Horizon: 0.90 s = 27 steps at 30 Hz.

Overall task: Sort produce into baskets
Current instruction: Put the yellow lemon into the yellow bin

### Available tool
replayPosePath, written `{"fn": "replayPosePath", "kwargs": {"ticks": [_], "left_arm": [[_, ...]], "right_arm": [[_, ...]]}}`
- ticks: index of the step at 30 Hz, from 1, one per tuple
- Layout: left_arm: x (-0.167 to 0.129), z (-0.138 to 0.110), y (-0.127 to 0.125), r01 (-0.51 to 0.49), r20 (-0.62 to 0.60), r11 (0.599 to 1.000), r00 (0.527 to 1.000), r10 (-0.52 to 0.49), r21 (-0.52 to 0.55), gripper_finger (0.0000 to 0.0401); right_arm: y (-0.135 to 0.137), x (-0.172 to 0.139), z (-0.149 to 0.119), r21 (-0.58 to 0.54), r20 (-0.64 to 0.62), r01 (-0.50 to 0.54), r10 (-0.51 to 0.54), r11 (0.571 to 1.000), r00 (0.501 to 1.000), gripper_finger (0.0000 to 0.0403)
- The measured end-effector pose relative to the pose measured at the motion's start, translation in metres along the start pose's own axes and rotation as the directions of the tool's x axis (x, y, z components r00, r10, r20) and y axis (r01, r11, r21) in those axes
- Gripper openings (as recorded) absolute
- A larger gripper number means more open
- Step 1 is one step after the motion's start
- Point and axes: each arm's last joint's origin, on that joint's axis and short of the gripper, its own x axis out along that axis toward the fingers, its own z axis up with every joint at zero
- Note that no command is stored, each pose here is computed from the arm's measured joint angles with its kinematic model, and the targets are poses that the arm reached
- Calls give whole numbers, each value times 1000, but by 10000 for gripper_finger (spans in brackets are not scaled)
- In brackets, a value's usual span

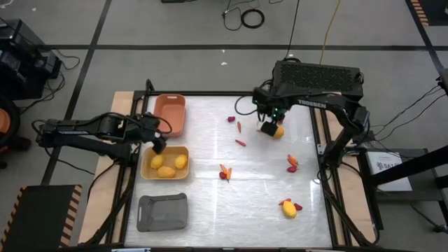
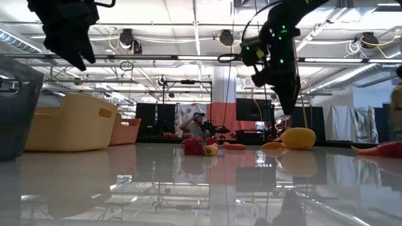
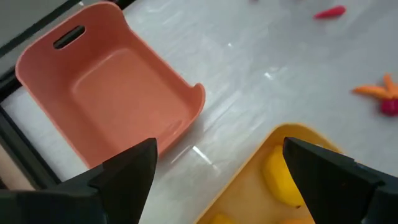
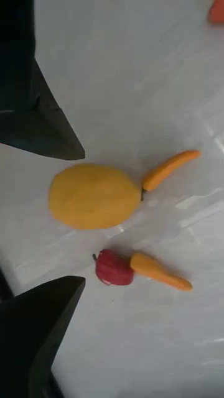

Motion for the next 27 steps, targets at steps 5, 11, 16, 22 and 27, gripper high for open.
{"fn": "replayPosePath", "kwargs": {"ticks": [5,11,16,22,27], "left_arm": [[0,0,0,-2,7,997,1000,3,-76,354],[0,0,0,-4,9,992,1000,6,-123,354],[0,0,0,-5,9,991,1000,7,-134,354],[1,1,-1,-14,8,991,1000,15,-130,354],[3,1,-1,-28,10,992,1000,30,-127,354]], "right_arm": [[-3,16,-5,-12,-25,-4,4,1000,1000,313],[-2,34,-13,-16,-58,-18,17,1000,998,313],[1,52,-20,-14,-59,-52,51,999,997,313],[2,65,-24,-4,-45,-52,52,999,998,313],[2,67,-25,-4,-44,-56,56,998,997,313]]}}
